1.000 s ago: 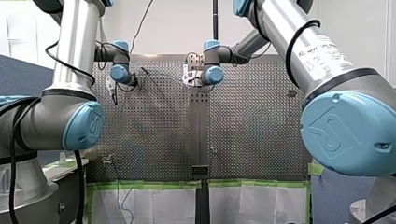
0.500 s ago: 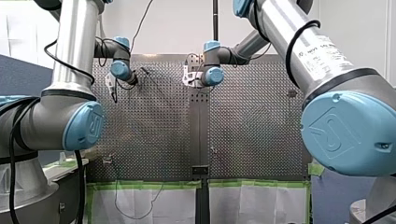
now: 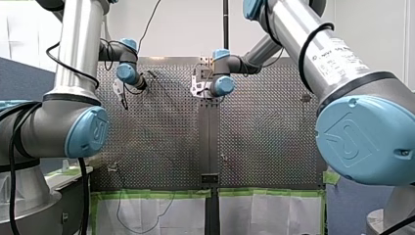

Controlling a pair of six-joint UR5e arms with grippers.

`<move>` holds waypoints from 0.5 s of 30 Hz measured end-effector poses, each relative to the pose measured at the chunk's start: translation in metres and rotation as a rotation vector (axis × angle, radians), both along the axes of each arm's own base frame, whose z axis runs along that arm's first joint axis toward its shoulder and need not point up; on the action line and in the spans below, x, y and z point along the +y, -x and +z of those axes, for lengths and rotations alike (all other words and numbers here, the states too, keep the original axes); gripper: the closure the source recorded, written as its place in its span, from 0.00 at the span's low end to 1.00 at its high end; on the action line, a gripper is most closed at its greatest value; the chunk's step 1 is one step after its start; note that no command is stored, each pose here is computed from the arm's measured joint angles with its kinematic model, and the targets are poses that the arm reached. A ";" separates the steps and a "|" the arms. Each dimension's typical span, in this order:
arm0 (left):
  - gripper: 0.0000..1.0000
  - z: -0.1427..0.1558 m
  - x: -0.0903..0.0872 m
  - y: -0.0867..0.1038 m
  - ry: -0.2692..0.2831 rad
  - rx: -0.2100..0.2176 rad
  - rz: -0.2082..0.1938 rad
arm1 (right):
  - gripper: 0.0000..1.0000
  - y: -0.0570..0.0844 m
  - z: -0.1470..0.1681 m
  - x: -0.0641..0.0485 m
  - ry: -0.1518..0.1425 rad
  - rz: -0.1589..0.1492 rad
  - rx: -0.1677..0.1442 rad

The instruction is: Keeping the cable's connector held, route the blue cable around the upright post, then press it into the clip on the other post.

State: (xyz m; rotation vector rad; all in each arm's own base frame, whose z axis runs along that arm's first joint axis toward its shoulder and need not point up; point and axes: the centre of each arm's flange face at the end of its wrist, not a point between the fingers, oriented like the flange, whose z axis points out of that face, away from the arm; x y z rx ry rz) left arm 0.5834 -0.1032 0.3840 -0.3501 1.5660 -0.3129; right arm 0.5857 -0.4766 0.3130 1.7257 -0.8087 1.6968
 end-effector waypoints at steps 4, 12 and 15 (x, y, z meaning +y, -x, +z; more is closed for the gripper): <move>0.02 -0.008 -0.005 -0.003 0.030 0.011 -0.027 | 1.00 0.002 -0.026 0.004 -0.024 -0.004 0.022; 0.02 -0.010 -0.016 -0.007 0.088 -0.010 -0.101 | 1.00 0.005 -0.083 0.012 -0.077 -0.028 0.073; 0.02 -0.010 -0.015 -0.007 0.100 -0.012 -0.096 | 1.00 0.007 -0.104 0.015 -0.094 -0.039 0.088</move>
